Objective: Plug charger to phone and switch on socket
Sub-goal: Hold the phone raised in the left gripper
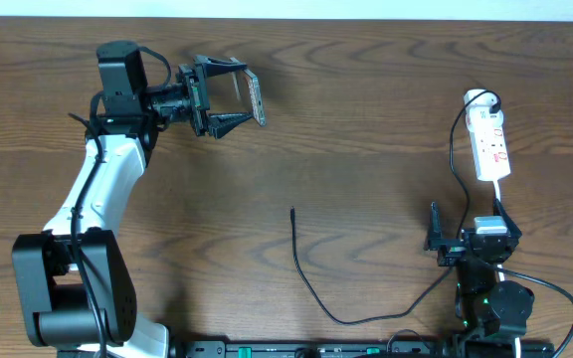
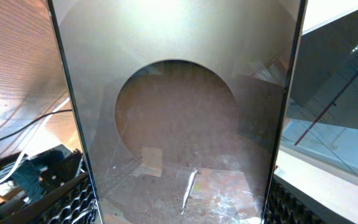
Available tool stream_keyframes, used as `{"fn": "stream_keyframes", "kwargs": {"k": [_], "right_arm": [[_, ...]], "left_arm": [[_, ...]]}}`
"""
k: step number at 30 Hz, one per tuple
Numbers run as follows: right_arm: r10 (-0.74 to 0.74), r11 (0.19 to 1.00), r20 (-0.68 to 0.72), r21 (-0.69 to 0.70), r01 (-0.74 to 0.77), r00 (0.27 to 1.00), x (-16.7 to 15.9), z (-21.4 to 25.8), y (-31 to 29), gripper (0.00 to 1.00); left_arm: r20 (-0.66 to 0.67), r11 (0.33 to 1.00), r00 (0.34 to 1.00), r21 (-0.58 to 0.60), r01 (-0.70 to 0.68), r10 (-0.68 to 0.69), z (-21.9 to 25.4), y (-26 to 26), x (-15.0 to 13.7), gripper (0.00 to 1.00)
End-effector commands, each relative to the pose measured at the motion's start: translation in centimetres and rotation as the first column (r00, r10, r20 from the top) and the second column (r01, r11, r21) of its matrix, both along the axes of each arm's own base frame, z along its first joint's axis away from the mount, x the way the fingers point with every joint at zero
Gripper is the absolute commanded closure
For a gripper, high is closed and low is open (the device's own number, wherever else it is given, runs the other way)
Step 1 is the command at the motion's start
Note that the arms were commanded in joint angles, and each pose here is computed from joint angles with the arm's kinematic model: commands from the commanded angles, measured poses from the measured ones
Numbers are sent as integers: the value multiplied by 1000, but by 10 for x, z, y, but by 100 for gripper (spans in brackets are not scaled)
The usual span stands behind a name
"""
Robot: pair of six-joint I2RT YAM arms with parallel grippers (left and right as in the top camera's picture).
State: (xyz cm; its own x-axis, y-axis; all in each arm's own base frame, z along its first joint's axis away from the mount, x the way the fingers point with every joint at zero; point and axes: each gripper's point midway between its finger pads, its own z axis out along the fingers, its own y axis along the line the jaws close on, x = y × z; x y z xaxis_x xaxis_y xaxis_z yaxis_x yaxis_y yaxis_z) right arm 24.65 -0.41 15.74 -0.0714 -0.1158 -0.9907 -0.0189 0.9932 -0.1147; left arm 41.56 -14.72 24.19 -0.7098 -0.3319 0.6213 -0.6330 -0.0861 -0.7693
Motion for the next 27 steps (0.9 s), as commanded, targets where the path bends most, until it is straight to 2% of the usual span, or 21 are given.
{"fn": "stream_keyframes", "kwargs": {"k": [1, 19, 27], "right_arm": [[5, 1000, -4, -14, -5, 1000, 0, -1, 1, 1], [5, 1000, -4, -14, -5, 1000, 0, -1, 1, 1], [5, 1000, -4, -14, -5, 1000, 0, -1, 1, 1]], "left_arm": [[75, 999, 997, -15, 36, -35, 28, -1, -6, 93], [76, 999, 997, -15, 36, -34, 28, -1, -6, 93], [140, 999, 990, -9, 33, -31, 35, -1, -2, 92]]}}
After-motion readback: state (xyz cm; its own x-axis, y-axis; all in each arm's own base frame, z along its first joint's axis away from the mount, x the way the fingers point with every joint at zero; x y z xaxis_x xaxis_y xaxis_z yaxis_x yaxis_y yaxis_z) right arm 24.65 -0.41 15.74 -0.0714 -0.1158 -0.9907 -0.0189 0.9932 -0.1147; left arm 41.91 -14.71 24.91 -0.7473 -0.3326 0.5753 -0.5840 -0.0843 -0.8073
